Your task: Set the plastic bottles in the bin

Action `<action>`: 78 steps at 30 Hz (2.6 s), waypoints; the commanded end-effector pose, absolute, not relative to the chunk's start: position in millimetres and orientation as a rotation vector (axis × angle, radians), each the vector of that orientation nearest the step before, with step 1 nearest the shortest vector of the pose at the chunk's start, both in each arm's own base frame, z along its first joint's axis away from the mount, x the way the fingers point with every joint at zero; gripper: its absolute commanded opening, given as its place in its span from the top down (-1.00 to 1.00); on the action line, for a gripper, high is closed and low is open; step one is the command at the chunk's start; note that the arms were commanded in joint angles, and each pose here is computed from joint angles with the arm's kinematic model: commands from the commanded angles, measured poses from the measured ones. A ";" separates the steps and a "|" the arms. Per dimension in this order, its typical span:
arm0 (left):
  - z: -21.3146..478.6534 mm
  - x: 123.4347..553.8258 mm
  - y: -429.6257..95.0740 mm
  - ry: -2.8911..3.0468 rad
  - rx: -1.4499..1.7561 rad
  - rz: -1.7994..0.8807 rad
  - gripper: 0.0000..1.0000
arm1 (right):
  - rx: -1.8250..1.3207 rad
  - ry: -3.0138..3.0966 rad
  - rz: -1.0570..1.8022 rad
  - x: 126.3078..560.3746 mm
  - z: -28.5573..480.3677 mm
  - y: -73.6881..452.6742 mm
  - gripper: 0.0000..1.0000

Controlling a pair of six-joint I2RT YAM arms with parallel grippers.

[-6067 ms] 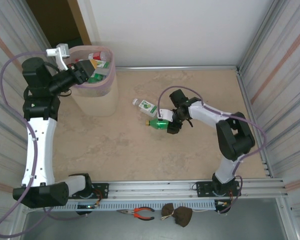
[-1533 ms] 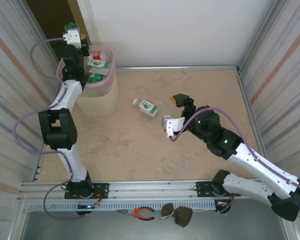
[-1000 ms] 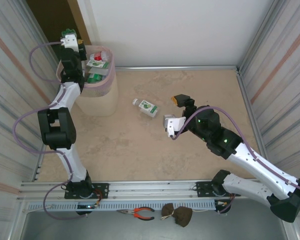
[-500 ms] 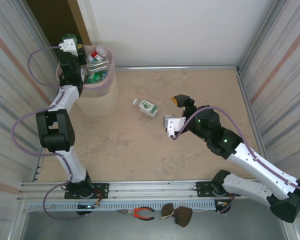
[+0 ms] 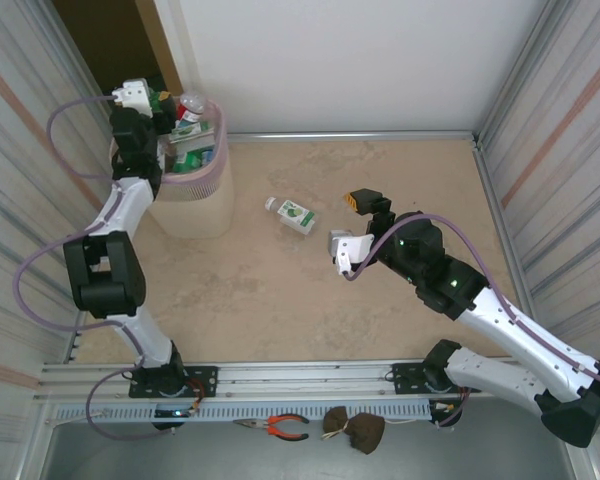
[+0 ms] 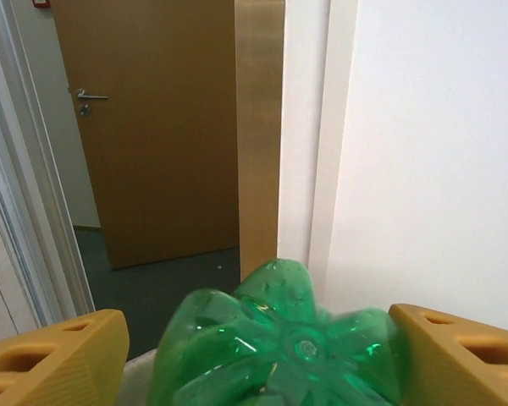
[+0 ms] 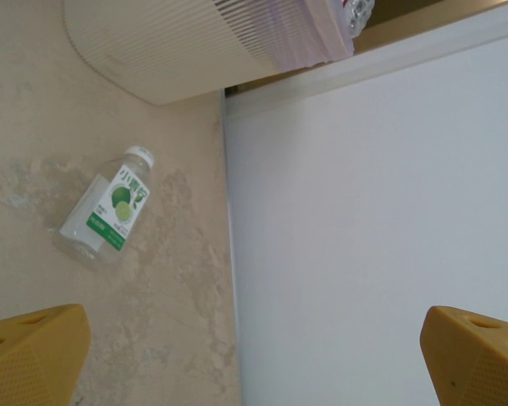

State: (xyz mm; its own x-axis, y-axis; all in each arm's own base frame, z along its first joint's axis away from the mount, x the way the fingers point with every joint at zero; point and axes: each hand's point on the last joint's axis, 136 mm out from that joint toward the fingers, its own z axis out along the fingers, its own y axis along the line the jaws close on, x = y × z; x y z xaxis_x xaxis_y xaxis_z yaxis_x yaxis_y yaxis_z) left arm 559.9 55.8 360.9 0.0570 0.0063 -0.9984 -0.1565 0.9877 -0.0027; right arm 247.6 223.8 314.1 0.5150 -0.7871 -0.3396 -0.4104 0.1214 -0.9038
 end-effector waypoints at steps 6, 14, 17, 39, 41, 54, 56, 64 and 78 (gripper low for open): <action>419.9 525.4 44.3 1.446 -0.061 0.062 -0.63 | -1.460 1.063 -0.359 242.3 327.2 224.9 -0.98; 444.4 533.9 32.9 1.585 0.019 -0.025 -0.26 | -1.468 1.052 -0.351 240.7 326.4 229.4 -0.97; 436.2 545.6 36.3 1.648 0.016 -0.066 0.04 | -1.470 1.050 -0.349 240.3 326.2 230.9 -0.97; 303.7 562.8 54.7 2.012 -0.035 -0.129 0.48 | -1.482 1.075 -0.354 240.3 318.7 231.9 -0.97; 293.1 563.3 57.4 2.041 -0.045 -0.139 0.48 | -1.482 1.074 -0.354 241.0 319.7 232.5 -0.97; 373.0 550.0 37.2 1.883 0.040 -0.244 0.30 | -1.313 1.315 -0.242 260.5 333.6 229.1 -0.97; 386.8 544.0 33.1 1.855 0.044 -0.270 0.26 | -1.285 1.357 -0.212 263.1 334.8 228.6 -0.97; 422.0 542.0 -12.4 1.782 0.115 -0.349 0.15 | -1.268 1.385 -0.151 259.6 337.5 230.0 -0.96; 359.4 572.0 -49.5 1.984 0.232 -0.183 0.33 | -1.279 1.382 -0.157 254.0 337.4 228.0 -0.96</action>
